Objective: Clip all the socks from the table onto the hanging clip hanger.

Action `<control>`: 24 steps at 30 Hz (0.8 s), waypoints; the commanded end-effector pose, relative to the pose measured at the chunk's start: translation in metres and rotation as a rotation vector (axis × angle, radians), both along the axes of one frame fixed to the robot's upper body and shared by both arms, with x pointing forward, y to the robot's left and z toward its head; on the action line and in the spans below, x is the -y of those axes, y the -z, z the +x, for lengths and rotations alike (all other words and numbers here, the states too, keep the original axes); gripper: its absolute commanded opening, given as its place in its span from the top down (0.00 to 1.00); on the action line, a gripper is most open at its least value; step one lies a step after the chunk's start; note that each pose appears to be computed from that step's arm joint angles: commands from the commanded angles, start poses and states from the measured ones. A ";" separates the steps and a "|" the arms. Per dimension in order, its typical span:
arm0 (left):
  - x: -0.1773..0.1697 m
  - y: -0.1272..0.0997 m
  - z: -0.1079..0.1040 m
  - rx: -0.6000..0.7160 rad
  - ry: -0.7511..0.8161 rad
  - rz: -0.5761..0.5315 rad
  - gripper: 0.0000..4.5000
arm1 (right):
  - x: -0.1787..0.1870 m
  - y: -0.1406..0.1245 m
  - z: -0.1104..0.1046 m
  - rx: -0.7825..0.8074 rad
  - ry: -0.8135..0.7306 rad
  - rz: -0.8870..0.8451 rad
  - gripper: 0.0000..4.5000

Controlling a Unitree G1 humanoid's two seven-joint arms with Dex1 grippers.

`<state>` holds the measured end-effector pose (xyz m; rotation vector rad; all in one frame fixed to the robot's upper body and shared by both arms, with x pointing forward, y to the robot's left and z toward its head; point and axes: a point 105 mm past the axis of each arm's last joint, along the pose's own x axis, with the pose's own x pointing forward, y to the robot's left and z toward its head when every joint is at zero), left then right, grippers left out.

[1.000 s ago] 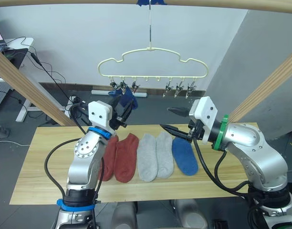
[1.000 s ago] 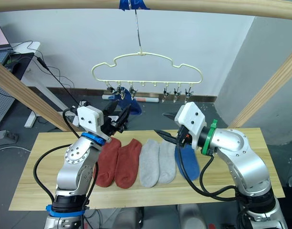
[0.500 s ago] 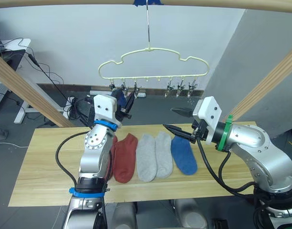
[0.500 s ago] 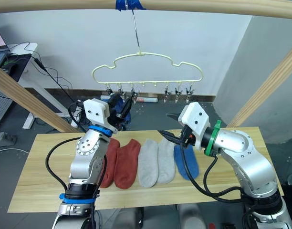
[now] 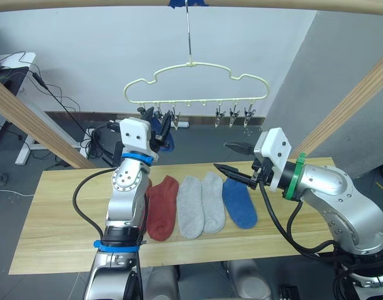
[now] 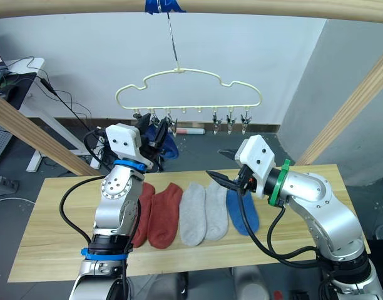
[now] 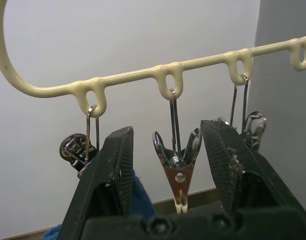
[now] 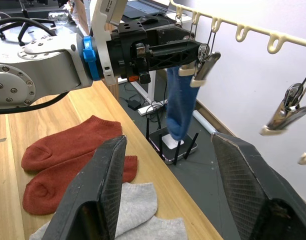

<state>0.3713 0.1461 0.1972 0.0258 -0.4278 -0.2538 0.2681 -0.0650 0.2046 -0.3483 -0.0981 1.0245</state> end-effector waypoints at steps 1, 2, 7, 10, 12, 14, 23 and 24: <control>0.001 -0.014 -0.003 0.055 0.001 -0.011 0.48 | 0.002 -0.010 -0.004 0.047 -0.004 0.018 0.37; 0.001 -0.014 -0.003 0.056 0.001 -0.008 0.52 | 0.002 -0.010 -0.004 0.046 -0.005 0.018 0.37; 0.001 -0.014 -0.003 0.061 -0.010 -0.002 0.80 | 0.002 -0.008 -0.004 0.044 -0.006 0.016 0.37; 0.000 -0.015 -0.003 0.063 -0.011 0.000 0.92 | 0.003 -0.006 -0.002 0.042 0.001 0.014 0.37; 0.000 -0.016 -0.004 0.064 -0.010 0.002 0.98 | 0.005 0.001 0.000 0.031 0.021 0.001 0.37; 0.000 -0.016 -0.004 0.067 -0.008 0.005 1.00 | 0.010 0.015 0.005 -0.003 0.059 -0.020 0.37; 0.003 -0.017 -0.007 0.066 0.016 0.048 1.00 | 0.040 0.101 0.041 -0.098 0.350 -0.154 0.01; 0.004 -0.017 -0.007 0.066 0.021 0.051 1.00 | 0.041 0.112 0.045 -0.115 0.373 -0.158 0.01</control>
